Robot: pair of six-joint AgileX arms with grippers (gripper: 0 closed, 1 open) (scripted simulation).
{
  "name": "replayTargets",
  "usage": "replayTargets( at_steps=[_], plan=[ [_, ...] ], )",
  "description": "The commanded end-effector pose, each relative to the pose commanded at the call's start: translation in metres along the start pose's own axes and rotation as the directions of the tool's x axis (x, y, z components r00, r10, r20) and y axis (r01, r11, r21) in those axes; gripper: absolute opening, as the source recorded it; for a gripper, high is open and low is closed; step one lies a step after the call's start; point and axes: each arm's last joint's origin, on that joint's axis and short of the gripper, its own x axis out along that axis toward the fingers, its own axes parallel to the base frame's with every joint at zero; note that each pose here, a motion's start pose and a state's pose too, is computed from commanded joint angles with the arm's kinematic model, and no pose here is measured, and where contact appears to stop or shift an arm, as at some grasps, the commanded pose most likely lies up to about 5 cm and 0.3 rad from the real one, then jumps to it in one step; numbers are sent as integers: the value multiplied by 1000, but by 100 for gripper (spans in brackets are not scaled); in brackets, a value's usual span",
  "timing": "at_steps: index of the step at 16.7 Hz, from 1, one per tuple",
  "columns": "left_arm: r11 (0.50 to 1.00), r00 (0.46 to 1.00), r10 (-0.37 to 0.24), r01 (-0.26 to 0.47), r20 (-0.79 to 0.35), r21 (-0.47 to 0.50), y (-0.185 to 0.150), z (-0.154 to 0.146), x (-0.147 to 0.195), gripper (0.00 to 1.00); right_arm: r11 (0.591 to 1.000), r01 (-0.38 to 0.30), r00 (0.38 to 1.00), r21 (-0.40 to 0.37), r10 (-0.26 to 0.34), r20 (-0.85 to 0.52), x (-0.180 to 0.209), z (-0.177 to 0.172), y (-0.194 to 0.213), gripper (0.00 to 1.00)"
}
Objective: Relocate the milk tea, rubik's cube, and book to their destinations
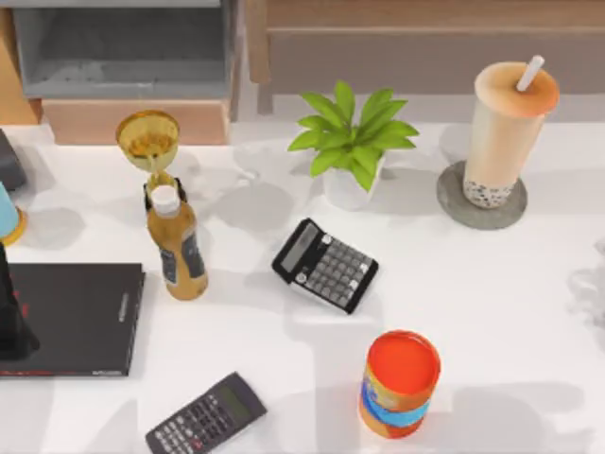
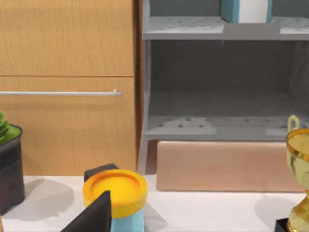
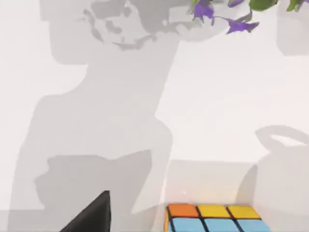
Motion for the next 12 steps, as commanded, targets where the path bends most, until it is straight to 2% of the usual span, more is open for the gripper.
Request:
replayTargets(
  at_steps=[3,5,12],
  plan=[
    [1000,1000,0,0,0,0,0,0,0,100,998,-38,988,56,46,-150,3,-32,-16,100],
    [1000,1000,0,0,0,0,0,0,0,100,996,-55,977,74,69,-200,4,-44,-19,100],
    [1000,1000,0,0,0,0,0,0,0,100,995,-59,975,76,74,-212,9,-45,-19,100]
  ],
)
